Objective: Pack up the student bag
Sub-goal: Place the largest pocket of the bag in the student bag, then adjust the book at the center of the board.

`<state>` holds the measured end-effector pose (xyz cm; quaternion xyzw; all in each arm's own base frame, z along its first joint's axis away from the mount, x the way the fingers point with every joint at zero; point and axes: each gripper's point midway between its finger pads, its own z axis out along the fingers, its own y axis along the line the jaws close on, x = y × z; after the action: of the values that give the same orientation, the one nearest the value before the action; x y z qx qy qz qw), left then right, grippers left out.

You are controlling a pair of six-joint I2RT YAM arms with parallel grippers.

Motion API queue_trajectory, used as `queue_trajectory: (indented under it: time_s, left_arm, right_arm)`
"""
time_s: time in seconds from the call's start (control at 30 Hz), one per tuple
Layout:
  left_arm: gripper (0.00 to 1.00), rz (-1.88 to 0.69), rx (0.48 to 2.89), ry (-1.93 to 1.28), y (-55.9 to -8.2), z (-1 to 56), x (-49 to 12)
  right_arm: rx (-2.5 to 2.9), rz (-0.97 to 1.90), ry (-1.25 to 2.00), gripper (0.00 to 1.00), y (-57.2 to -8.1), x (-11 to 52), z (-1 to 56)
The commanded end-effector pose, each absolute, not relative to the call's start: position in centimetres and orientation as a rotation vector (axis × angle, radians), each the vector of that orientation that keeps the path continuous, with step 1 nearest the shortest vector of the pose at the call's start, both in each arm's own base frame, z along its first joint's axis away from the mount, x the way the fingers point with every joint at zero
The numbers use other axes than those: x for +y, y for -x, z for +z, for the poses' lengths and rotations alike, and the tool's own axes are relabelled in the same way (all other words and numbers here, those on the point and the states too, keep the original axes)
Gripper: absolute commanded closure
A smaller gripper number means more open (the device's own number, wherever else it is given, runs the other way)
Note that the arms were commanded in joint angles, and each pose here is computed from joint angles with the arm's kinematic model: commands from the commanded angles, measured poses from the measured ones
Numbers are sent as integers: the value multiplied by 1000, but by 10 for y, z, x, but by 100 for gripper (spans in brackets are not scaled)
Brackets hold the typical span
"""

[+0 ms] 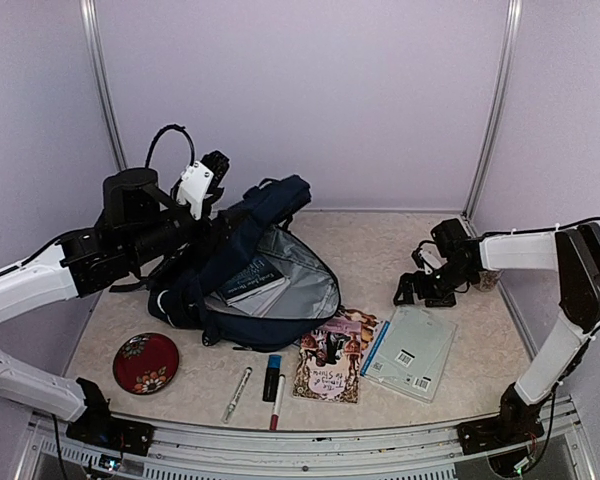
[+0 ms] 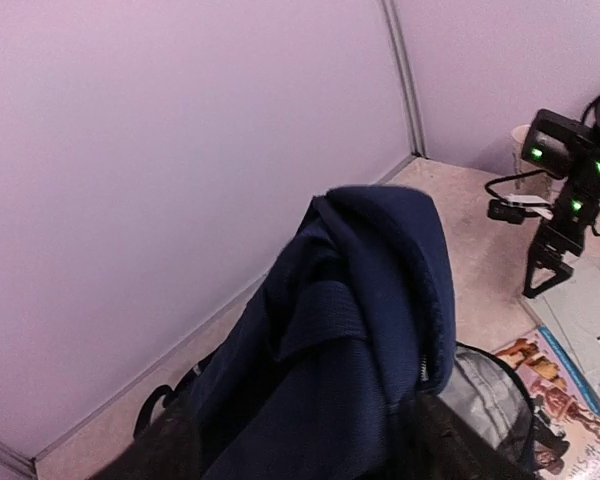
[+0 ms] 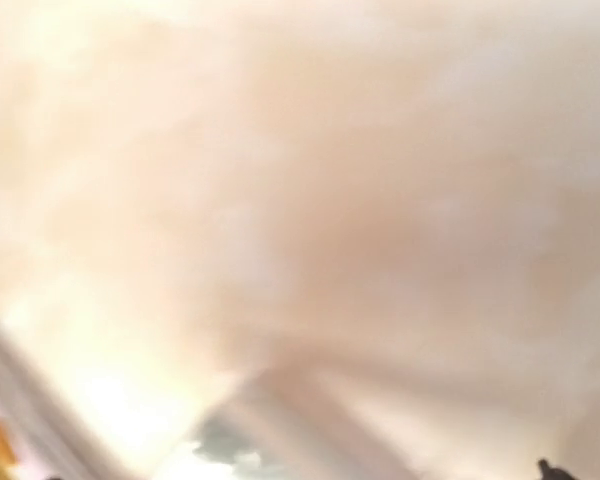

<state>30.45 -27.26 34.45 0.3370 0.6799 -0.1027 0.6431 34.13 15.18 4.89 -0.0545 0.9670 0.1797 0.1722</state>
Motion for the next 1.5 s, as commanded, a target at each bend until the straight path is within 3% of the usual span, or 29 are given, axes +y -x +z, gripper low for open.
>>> queue_trajectory:
  time_s: [0.0,0.17,0.37,0.5,0.67,0.87,1.03,1.07,1.17,1.23,1.47]
  left_arm:
    - [1,-351,1470,-963,-231,351,-329]
    - [5,-583,1366,-1198,-148,322,-407]
    - [35,-701,1539,-1590,-97,189,-501]
    - [41,-607,1563,-1782,-74,125,-541]
    - [46,-418,1689,-1860,-86,70,-577]
    - [44,-221,1784,-1899,-99,24,-581]
    - [47,-127,1841,-1810,-120,21,-582]
    - [44,-116,1838,-1796,-122,23,-582]
    - [21,-72,1815,-1786,-126,22,-579]
    - [12,-48,1824,-1787,-128,16,-577]
    - [11,-125,1975,-1558,-177,41,-576]
  right_arm:
    - [2777,506,159,1,-341,143,37]
    - [2819,545,169,4,-330,146,31]
    - [2885,611,181,9,-306,149,25]
    - [2891,640,181,10,-295,150,29]
    - [2915,650,214,12,-282,155,31]
    - [2932,639,223,12,-267,152,31]
    - [2934,642,227,12,-262,151,33]
    - [2936,643,230,12,-261,151,34]
    - [2934,654,243,13,-254,151,36]
    - [2930,662,251,13,-251,151,39]
    - [2879,762,302,15,-244,160,48]
